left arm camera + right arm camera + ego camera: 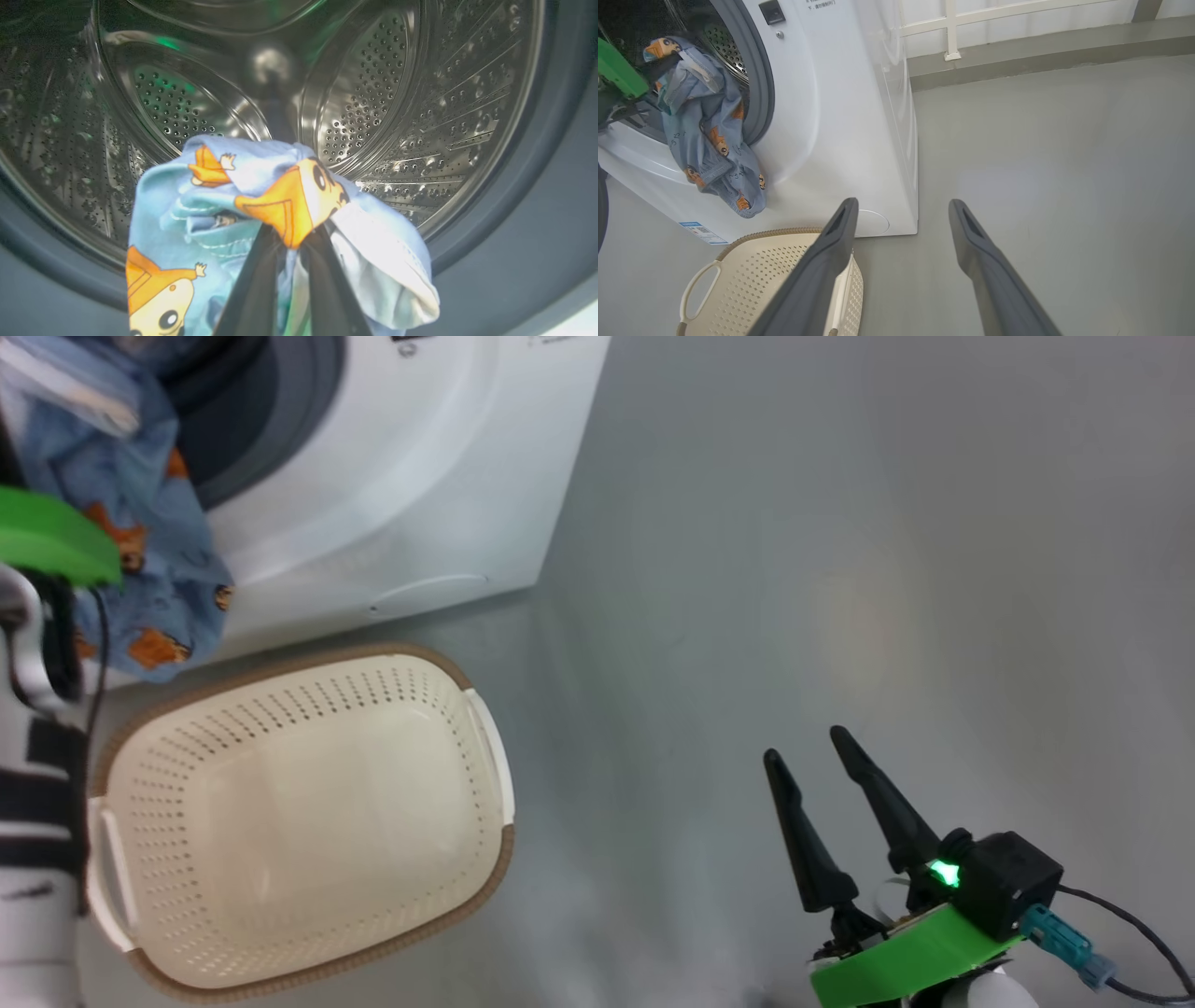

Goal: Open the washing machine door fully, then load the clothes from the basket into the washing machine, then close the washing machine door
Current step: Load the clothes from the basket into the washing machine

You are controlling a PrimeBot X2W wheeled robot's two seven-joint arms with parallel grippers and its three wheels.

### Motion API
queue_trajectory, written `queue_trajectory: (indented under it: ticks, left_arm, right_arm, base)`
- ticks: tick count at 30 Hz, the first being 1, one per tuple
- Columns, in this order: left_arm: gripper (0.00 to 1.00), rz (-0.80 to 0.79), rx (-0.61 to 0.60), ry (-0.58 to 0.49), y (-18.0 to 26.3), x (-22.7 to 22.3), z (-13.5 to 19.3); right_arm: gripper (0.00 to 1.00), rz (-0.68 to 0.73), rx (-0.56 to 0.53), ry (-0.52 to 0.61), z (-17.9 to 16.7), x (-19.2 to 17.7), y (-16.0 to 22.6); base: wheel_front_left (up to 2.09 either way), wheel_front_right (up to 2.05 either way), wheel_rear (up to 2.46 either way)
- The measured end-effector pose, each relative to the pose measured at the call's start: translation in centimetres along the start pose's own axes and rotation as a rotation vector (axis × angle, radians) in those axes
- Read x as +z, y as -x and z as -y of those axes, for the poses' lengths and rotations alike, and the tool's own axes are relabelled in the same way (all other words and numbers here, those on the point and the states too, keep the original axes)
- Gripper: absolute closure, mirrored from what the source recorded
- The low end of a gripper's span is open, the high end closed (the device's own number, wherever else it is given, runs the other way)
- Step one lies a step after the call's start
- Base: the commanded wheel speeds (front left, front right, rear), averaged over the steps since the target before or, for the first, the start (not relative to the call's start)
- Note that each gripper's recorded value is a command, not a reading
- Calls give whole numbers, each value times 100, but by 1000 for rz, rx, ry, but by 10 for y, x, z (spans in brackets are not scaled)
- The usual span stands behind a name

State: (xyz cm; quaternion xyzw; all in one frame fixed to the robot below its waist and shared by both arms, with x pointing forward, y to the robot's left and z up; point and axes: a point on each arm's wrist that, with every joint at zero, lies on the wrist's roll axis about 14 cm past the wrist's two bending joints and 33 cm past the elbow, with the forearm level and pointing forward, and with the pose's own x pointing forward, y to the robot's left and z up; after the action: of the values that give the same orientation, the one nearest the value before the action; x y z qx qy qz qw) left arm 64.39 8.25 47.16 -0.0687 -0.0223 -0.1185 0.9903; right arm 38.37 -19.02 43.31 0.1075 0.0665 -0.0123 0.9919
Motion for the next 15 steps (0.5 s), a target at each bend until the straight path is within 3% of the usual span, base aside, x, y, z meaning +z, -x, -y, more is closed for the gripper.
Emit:
queue_trajectory:
  ticks: [15]
  left_arm:
    - [100,-6,23,-34,-79,-26,-23]
  right_arm:
    - [0,-110,-22,18,7,-35,-7]
  base:
    - [0,0,0]
